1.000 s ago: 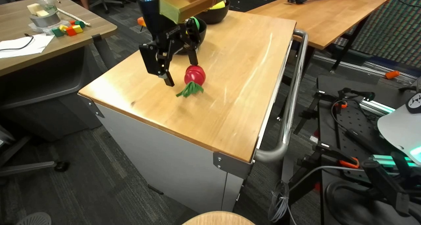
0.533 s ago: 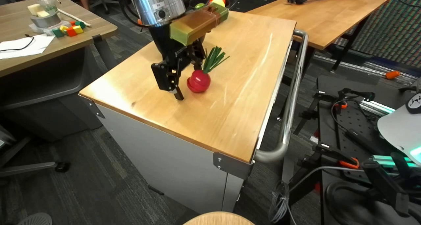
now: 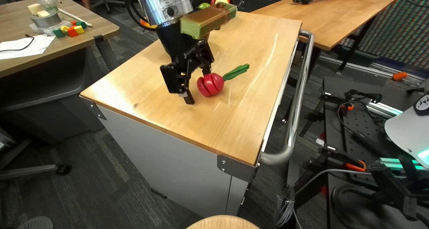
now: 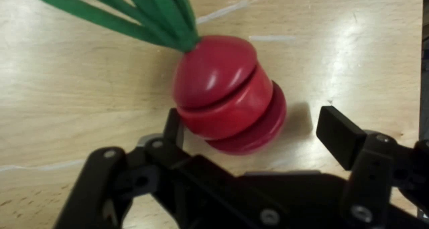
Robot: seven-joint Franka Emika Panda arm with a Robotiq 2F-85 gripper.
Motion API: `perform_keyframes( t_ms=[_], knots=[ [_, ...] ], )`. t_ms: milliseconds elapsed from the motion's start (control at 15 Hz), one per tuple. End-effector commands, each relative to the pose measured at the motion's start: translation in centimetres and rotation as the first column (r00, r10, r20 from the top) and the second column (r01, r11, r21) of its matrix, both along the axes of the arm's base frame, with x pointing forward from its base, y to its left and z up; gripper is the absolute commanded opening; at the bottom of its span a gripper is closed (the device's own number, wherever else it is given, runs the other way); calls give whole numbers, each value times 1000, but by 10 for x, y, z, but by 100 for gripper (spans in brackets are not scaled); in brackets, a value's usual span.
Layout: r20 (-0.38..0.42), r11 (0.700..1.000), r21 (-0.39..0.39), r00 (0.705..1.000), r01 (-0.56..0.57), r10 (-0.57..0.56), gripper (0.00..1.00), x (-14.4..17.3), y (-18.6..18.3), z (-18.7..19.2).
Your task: Place the fruits and vegetables inside the two black bowls
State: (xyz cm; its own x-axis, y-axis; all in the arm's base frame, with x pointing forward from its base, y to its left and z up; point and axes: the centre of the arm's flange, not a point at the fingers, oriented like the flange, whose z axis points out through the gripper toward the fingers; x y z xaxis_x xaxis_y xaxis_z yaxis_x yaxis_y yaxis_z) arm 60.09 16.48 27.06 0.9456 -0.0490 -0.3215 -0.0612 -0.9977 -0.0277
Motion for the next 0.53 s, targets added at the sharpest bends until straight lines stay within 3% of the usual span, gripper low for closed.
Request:
perform_keyframes(
  t_ms=[0,467],
  knots=[
    [-46,998,53,999,-26,28,100,-10,-2,20],
    [-128,993,80,987,-84,94,100,-25,-14,14]
  ],
)
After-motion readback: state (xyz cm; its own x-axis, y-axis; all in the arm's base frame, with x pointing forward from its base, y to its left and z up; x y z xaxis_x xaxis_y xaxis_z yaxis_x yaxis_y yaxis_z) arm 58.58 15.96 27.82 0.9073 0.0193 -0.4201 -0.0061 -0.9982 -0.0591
